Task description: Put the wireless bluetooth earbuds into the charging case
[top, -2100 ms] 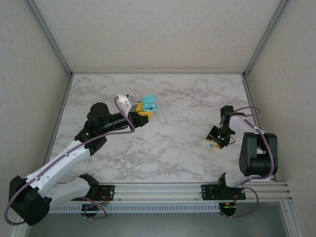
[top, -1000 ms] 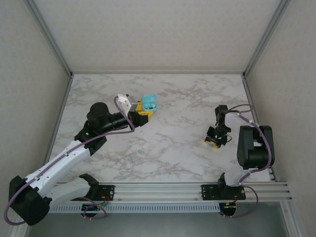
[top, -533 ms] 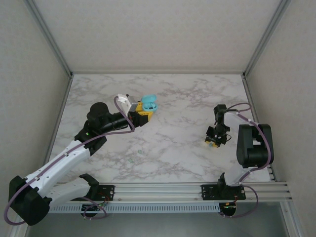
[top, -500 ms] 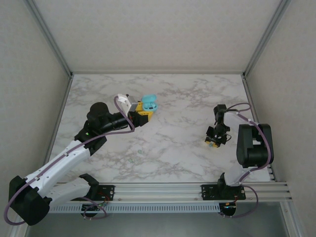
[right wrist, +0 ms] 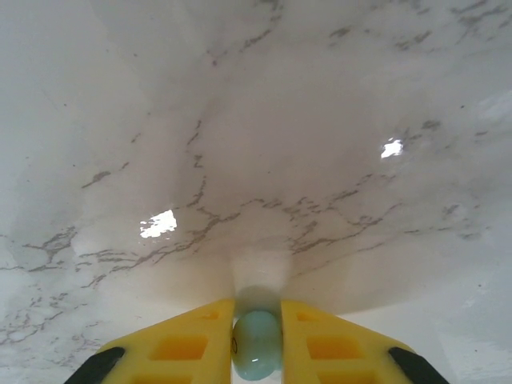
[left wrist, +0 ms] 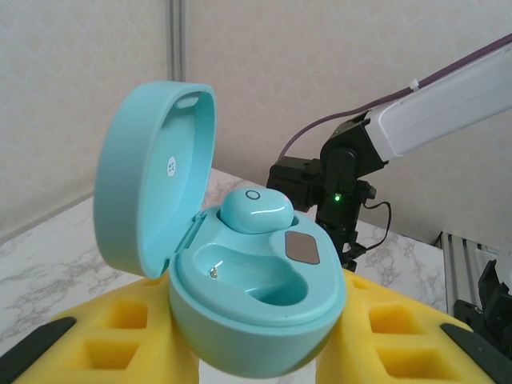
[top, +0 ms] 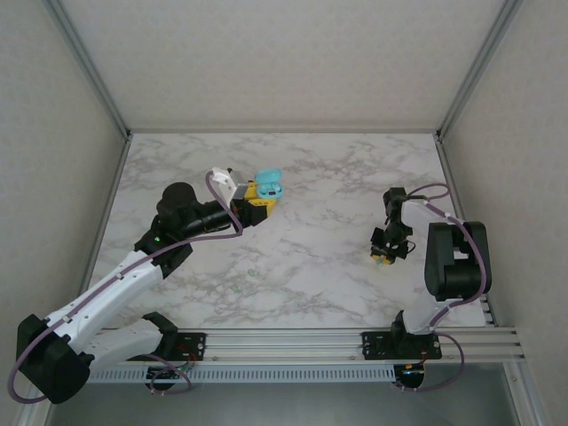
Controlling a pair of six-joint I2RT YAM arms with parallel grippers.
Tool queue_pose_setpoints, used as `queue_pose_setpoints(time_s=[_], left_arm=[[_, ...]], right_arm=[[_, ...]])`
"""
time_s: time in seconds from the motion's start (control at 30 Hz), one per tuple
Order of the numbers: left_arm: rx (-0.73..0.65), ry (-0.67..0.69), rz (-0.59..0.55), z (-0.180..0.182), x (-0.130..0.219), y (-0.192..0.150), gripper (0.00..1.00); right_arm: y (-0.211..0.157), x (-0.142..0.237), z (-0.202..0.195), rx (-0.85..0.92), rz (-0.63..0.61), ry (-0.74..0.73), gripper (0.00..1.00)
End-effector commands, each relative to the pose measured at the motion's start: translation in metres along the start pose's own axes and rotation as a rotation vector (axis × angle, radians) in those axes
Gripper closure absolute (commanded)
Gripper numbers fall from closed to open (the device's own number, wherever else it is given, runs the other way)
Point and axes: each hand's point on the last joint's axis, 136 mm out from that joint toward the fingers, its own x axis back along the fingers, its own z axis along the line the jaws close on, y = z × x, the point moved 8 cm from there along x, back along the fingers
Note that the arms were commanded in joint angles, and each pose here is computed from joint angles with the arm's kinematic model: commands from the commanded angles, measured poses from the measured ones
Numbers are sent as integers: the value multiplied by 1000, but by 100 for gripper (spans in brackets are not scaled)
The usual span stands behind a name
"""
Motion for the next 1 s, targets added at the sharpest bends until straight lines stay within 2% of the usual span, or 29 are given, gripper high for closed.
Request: queue_pose_setpoints(time_s=[0.0, 0.07, 0.13, 0.23, 0.37, 0.5, 0.6, 0.77, 0.97], left_arm=[[-9, -7, -34, -3, -1, 14, 74], [-8, -5, -34, -3, -1, 13, 74], [-9, -2, -34, -3, -1, 13, 74], [-12, 6, -30, -2, -1, 12, 74], [-19, 26, -24, 0, -2, 9, 74], [-18, 26, -16, 3, -5, 6, 74], [-18, 21, -22, 4, -8, 5, 74], [-23, 6, -39, 5, -12, 4, 74], [-30, -11, -30, 3, -15, 3, 74]], right_arm=[[1, 12, 5, 29, -20, 17, 82], [-1, 19, 10, 47, -28, 68, 84], [-5, 32, 20, 67, -33, 179, 84], [-14, 64, 40, 109, -60, 418, 84], [-32, 131, 69, 205, -104, 824, 84], [-56, 201, 84, 327, -173, 1045, 84], [-73, 244, 91, 412, -239, 1107, 83], [-101, 293, 115, 550, -348, 1162, 82], [-120, 309, 163, 687, -373, 1148, 83]])
